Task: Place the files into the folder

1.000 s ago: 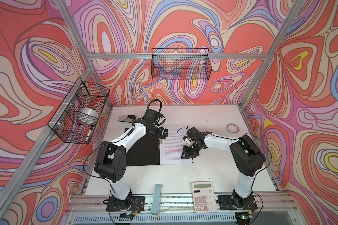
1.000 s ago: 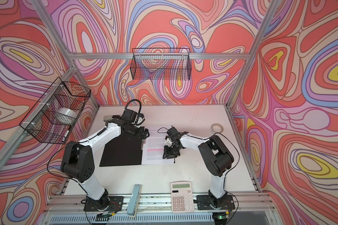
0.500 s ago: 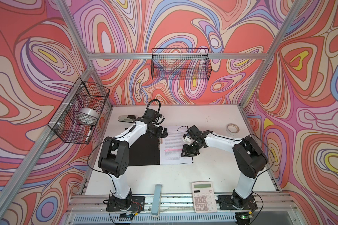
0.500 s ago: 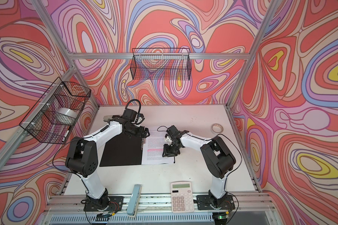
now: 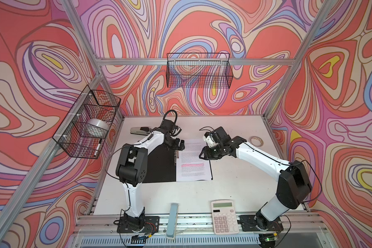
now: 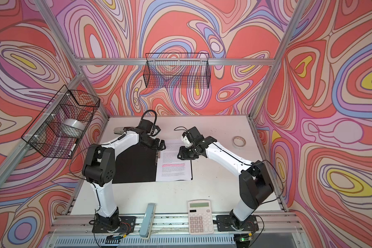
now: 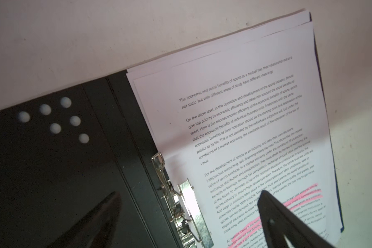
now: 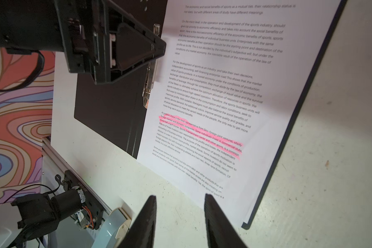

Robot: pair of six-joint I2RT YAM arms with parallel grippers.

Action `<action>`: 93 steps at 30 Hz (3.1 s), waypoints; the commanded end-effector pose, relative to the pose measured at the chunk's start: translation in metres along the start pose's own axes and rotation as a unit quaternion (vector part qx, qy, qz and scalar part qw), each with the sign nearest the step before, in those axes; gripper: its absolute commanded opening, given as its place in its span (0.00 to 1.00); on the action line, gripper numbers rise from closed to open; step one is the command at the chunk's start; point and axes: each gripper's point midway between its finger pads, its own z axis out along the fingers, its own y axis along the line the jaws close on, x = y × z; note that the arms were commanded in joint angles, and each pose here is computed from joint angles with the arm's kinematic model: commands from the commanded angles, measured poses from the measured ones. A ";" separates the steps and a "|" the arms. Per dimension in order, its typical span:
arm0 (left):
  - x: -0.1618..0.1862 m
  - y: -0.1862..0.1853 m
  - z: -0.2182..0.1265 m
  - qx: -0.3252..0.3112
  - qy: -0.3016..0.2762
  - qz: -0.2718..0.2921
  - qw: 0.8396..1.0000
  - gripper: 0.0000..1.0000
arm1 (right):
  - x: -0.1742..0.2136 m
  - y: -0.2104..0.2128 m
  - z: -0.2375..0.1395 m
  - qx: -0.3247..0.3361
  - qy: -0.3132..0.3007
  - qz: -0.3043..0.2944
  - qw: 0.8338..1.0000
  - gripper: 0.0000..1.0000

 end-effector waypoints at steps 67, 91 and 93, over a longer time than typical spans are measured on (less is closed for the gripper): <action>0.017 -0.048 -0.100 0.153 -0.077 0.003 0.985 1.00 | -0.010 -0.100 0.044 0.039 0.000 0.161 0.986 0.45; 0.088 0.043 -0.154 -0.071 -0.065 0.031 0.995 1.00 | -0.044 -0.064 -0.009 0.051 -0.028 0.074 0.996 0.43; 0.101 0.050 -0.152 -0.092 -0.055 0.027 0.994 1.00 | -0.049 -0.055 -0.017 0.049 -0.037 0.065 0.996 0.43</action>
